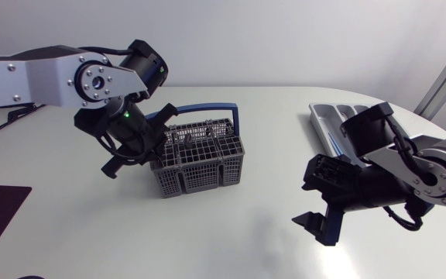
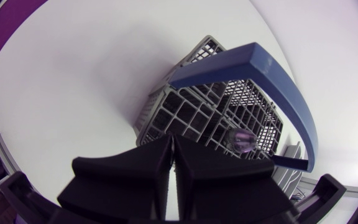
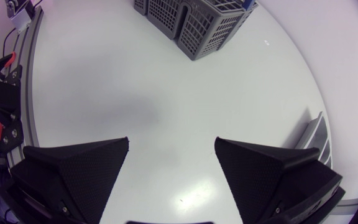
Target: Unload the cutlery basket into the drawer organizer.
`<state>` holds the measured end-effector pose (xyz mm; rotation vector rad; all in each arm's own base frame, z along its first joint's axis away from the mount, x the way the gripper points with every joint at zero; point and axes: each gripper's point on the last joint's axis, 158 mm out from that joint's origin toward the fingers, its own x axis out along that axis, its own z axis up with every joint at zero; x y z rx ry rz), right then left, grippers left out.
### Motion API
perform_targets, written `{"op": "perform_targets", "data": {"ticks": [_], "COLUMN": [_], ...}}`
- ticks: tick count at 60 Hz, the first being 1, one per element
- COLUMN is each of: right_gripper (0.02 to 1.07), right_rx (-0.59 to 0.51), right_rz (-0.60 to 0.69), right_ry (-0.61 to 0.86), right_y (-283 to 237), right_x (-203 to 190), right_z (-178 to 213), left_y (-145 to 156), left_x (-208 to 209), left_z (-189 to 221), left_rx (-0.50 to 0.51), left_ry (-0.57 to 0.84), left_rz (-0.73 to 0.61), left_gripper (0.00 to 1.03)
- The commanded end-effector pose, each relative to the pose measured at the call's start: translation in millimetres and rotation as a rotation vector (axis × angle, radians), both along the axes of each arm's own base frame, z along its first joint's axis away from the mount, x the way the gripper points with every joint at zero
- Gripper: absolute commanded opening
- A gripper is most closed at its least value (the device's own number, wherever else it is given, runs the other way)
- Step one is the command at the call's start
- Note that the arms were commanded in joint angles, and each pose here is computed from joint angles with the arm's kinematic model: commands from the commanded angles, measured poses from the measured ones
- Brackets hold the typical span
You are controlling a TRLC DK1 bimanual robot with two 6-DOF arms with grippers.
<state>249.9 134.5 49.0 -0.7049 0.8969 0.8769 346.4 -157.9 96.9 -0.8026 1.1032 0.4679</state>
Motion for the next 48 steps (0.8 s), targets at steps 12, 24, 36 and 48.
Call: {"op": "perform_targets", "data": {"ticks": [12, 24, 36, 48], "right_gripper": [1.02, 1.02, 1.02, 1.02], "right_rx": [-0.007, -0.005, -0.003, -0.001], "right_rz": [-0.010, -0.009, -0.004, -0.004], "right_ry": [0.027, 0.023, 0.021, 0.018], "right_y": [0.8, 1.7, 2.8, 3.8], "right_x": [-8.5, -9.9, -11.6, -13.1], "right_z": [-9.5, -8.4, -7.1, -6.1], "left_y": [9.7, 7.9, 7.7, 4.2], "left_x": [-6.9, -6.0, -4.0, -4.0], "left_z": [5.4, 17.5, 28.1, 41.6], "left_rx": [-0.031, -0.065, -0.089, -0.120], "left_ry": [-0.020, -0.054, -0.083, -0.114], "left_rz": [0.050, 0.052, 0.054, 0.051], "left_gripper": [0.05, 0.05, 0.05, 0.05]}}
